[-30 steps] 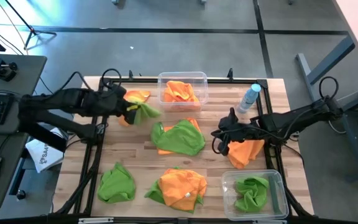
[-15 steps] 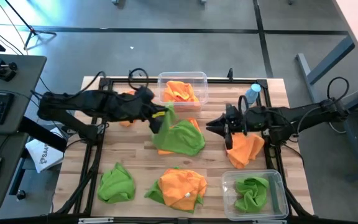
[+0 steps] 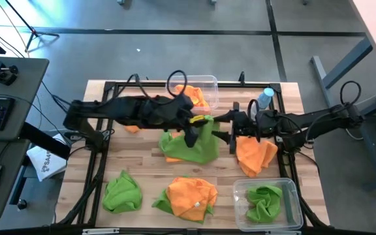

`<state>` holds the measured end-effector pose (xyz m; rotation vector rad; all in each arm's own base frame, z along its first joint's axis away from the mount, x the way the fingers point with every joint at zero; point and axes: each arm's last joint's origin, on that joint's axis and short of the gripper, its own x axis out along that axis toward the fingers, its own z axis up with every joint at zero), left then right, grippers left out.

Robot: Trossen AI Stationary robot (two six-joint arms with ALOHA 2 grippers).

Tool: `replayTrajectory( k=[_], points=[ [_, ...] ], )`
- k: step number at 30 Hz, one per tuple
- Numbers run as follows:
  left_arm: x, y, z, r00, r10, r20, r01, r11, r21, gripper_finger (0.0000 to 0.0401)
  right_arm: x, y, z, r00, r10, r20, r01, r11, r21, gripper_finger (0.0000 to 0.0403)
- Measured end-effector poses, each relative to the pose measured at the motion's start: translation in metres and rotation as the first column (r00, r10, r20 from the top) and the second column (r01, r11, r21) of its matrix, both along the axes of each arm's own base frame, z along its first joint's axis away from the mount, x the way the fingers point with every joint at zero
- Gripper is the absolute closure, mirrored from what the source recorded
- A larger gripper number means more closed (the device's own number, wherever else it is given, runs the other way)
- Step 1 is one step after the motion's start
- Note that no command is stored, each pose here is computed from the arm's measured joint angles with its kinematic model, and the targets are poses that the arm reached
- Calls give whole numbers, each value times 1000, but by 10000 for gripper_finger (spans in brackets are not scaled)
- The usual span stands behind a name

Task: Sort microfiber towel by color & place in baskets
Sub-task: Put the green microfiber towel into the bottom transparent bin

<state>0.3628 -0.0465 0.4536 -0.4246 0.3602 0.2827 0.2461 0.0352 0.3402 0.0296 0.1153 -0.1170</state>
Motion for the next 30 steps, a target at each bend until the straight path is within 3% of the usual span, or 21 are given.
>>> replayTrajectory(
  k=[7,12,16,23,30],
  points=[
    [30,4,-2,993,-95,73,97,995,-22,401,19,3,-8,1000,12,24,-11,1000,-26,158],
    [36,5,-6,991,-114,73,116,993,-21,401,28,6,-14,1000,17,26,-16,999,-28,167],
    [35,5,-8,992,-114,51,115,993,-21,401,28,6,-13,999,19,42,-18,999,-29,218],
    [31,6,-4,992,-118,53,118,993,0,401,28,7,-11,997,50,58,-49,999,-24,386],
    [27,8,-5,993,-113,16,113,994,6,401,28,8,-11,996,61,60,-60,998,-18,396]
  ],
)
